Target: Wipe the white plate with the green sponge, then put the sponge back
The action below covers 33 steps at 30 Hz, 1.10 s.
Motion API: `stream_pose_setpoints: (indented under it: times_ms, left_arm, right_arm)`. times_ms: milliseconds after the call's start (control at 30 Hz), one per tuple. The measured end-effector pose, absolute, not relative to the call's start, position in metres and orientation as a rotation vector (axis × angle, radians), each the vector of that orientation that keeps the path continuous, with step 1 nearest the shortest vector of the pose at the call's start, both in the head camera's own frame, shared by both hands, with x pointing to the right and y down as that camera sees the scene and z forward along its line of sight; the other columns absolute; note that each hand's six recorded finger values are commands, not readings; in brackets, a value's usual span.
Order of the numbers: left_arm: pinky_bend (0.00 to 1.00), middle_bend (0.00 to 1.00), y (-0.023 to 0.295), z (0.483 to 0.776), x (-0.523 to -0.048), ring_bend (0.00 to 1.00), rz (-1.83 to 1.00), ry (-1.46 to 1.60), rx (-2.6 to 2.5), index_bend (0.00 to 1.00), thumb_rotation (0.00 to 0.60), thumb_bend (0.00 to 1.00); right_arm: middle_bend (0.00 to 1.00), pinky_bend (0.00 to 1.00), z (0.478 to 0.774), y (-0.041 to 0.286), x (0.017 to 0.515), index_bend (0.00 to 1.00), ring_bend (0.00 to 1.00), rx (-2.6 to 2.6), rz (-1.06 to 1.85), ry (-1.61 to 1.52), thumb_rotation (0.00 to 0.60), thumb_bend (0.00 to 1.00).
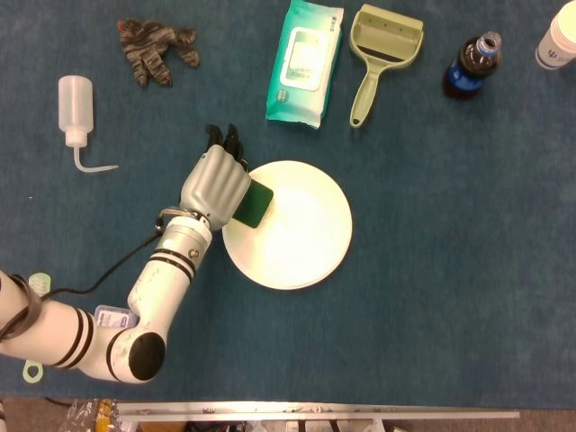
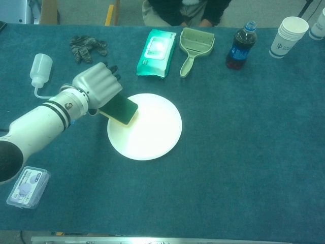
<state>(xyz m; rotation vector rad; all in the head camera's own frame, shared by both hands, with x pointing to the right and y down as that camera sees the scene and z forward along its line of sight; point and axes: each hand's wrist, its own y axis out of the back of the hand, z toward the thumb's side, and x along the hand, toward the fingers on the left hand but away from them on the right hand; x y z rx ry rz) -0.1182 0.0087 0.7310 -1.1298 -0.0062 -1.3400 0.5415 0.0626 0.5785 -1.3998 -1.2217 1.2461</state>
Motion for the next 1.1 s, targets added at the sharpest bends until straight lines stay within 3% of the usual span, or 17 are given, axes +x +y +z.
stream_pose_setpoints:
  times_ms: [333, 700, 1100]
  left_arm:
    - [0.17, 0.18, 0.021, 0.715, -0.095, 0.08, -1.297, 0.018, -1.234, 0.44, 0.507, 0.24]
    - [0.17, 0.18, 0.028, 0.73, -0.082, 0.08, -1.292, -0.015, -1.264, 0.44, 0.506, 0.24]
    - [0.17, 0.18, 0.017, 0.74, -0.103, 0.08, -1.341, -0.029, -1.183, 0.44, 0.511, 0.24]
  right_arm:
    - [0.4, 0.31, 0.579, 0.063, 0.541, 0.34, 0.27, -1.408, 1.238, -1.222, 0.6, 0.18]
    - [0.4, 0.31, 0.577, 0.065, 0.545, 0.34, 0.27, -1.396, 1.251, -1.229, 0.6, 0.18]
    - [0.4, 0.31, 0.579, 0.064, 0.545, 0.34, 0.27, -1.395, 1.256, -1.225, 0.6, 0.18]
